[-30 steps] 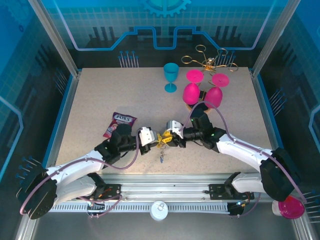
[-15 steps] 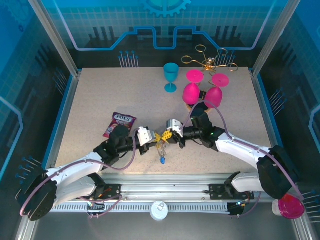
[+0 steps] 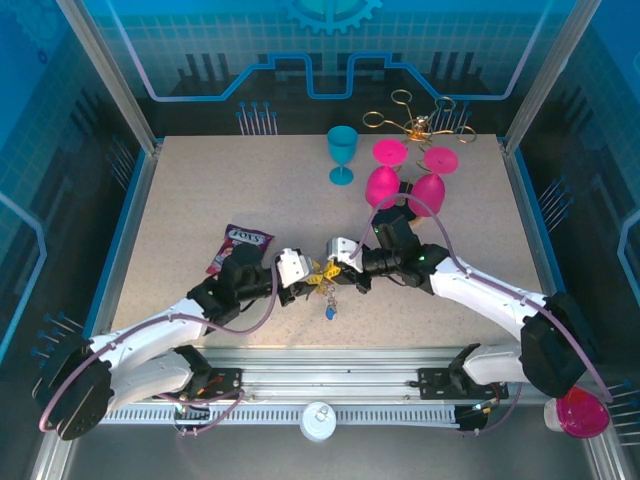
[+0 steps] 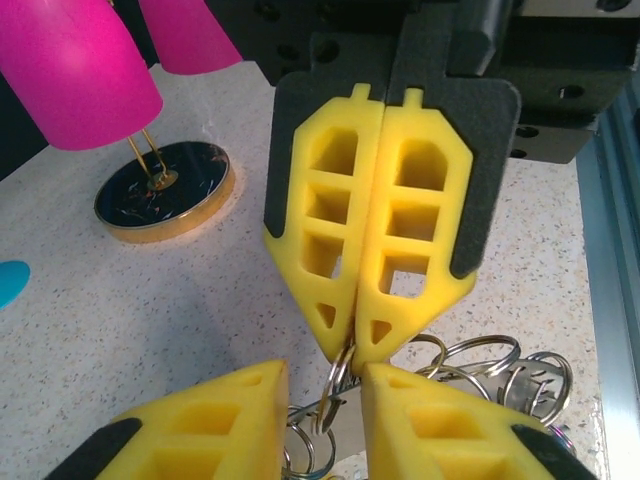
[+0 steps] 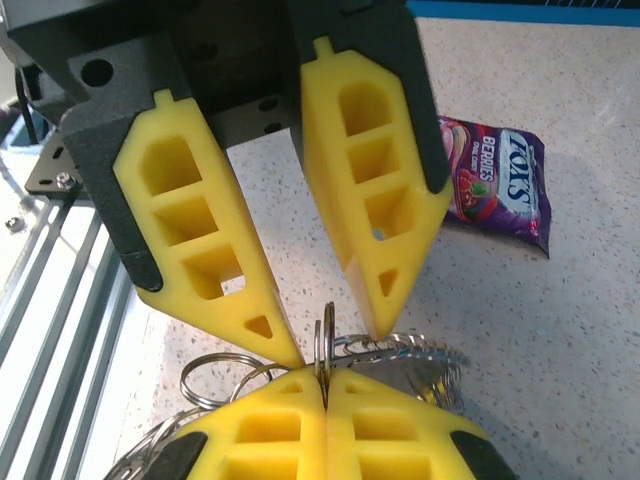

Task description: Put the keys on the keyring

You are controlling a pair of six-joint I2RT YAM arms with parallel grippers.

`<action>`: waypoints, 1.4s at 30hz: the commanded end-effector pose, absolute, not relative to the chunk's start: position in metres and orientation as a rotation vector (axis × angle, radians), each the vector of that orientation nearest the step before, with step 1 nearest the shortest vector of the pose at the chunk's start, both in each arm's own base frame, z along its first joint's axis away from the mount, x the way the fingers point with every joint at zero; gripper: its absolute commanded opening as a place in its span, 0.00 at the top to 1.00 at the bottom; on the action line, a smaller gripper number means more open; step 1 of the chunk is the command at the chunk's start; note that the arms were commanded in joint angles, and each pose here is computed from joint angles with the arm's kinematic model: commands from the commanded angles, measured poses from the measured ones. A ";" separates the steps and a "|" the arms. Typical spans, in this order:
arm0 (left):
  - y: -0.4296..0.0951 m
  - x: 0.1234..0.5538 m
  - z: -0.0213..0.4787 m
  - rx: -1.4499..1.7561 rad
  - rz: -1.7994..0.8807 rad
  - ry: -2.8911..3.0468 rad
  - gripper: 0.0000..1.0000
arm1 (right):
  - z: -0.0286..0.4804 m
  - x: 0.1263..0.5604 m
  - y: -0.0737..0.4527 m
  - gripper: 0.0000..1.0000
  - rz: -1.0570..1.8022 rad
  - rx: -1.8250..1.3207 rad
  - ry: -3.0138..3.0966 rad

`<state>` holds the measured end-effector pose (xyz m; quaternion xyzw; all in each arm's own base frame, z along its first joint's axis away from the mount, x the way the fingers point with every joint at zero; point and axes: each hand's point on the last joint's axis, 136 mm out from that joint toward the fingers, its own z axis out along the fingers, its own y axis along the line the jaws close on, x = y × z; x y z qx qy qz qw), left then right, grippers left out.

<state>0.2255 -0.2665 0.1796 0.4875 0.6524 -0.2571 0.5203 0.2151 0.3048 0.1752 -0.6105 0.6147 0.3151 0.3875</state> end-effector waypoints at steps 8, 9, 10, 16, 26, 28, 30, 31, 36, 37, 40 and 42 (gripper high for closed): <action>-0.265 0.233 0.166 1.275 -0.530 1.637 0.85 | 0.198 0.200 0.319 1.00 0.761 -1.677 1.477; -0.265 0.234 0.166 1.275 -0.526 1.638 0.88 | 0.200 0.198 0.319 1.00 0.761 -1.680 1.468; -0.264 0.234 0.166 1.276 -0.521 1.638 0.91 | 0.202 0.196 0.319 1.00 0.760 -1.681 1.460; -0.266 0.233 0.171 1.266 -0.533 1.605 1.00 | 0.208 0.195 0.315 1.00 0.781 -1.632 1.432; -0.267 0.224 0.192 1.197 -0.568 1.430 1.00 | 0.191 0.213 0.294 0.71 0.862 -1.454 1.508; -0.267 0.224 0.193 1.192 -0.574 1.424 1.00 | 0.189 0.211 0.295 0.70 0.881 -1.459 1.510; -0.268 0.223 0.193 1.192 -0.585 1.420 1.00 | 0.188 0.211 0.296 0.70 0.895 -1.463 1.509; -0.269 0.222 0.192 1.192 -0.589 1.418 1.00 | 0.189 0.210 0.297 0.70 0.902 -1.466 1.505; -0.270 0.220 0.193 1.190 -0.610 1.401 1.00 | 0.187 0.212 0.301 0.69 0.921 -1.475 1.504; -0.271 0.220 0.193 1.192 -0.614 1.397 1.00 | 0.187 0.213 0.302 0.69 0.917 -1.475 1.507; -0.271 0.218 0.195 1.194 -0.618 1.388 1.00 | 0.185 0.216 0.302 0.70 0.899 -1.476 1.513; -0.270 0.217 0.195 1.193 -0.616 1.391 1.00 | 0.184 0.218 0.301 0.73 0.883 -1.473 1.520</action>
